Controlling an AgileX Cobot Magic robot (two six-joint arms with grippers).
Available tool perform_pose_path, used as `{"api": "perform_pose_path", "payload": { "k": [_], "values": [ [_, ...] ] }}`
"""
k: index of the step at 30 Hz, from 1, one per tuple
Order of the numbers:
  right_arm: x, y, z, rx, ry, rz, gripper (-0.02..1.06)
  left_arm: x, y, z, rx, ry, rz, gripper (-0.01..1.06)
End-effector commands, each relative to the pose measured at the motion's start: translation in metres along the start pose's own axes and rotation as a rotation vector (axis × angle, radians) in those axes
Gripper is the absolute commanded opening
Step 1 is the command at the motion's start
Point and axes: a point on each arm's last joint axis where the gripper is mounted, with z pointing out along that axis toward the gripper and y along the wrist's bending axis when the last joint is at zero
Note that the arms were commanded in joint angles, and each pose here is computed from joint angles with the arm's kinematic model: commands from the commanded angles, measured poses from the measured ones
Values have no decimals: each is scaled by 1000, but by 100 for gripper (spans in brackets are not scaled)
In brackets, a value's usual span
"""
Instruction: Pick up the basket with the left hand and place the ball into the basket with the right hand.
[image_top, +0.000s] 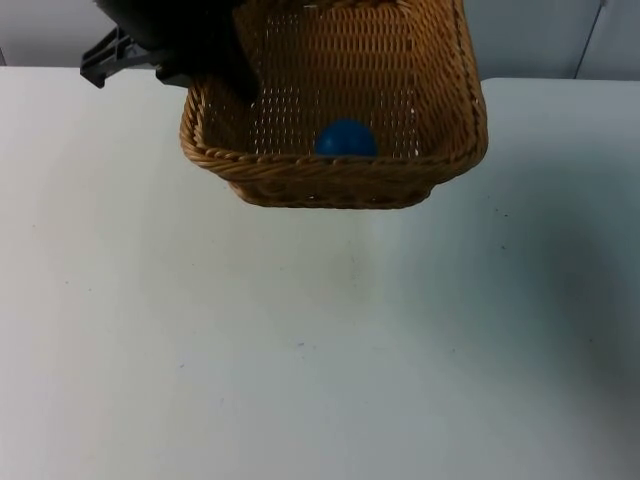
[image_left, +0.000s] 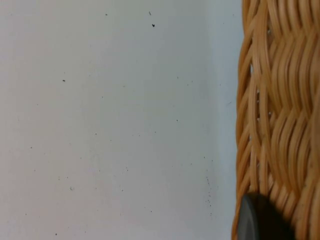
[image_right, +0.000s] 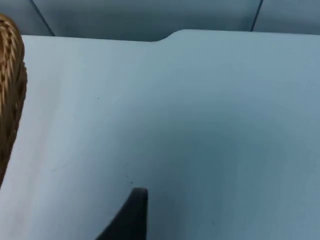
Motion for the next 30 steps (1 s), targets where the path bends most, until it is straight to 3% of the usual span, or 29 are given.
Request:
{"api": "perform_pose_path", "payload": {
  "k": [1,3,4,9,13,27,30],
  "values": [
    [11,4,-26,48,-39,-24,105,-2,-5,-4,27,-21,-19,0],
    [34,11,-52,89,-79,-57,105,-2,-5,-4,27,-23,-19,0],
    [34,11,-52,89,-79,-57,105,-2,-5,-4,27,-23,-19,0],
    [98,28,-88,88,-153,-52,105,-2,-5,-4,25,-22,-15,0],
    [123,27,-98,128,-177,-41,105,-3,-5,-4,24,-30,-15,0],
    [126,31,-96,115,-176,-53,105,-3,-7,-1,21,-48,16,0],
    [126,31,-96,115,-176,-53,105,3,-5,18,13,-13,13,0]
  ]
}}
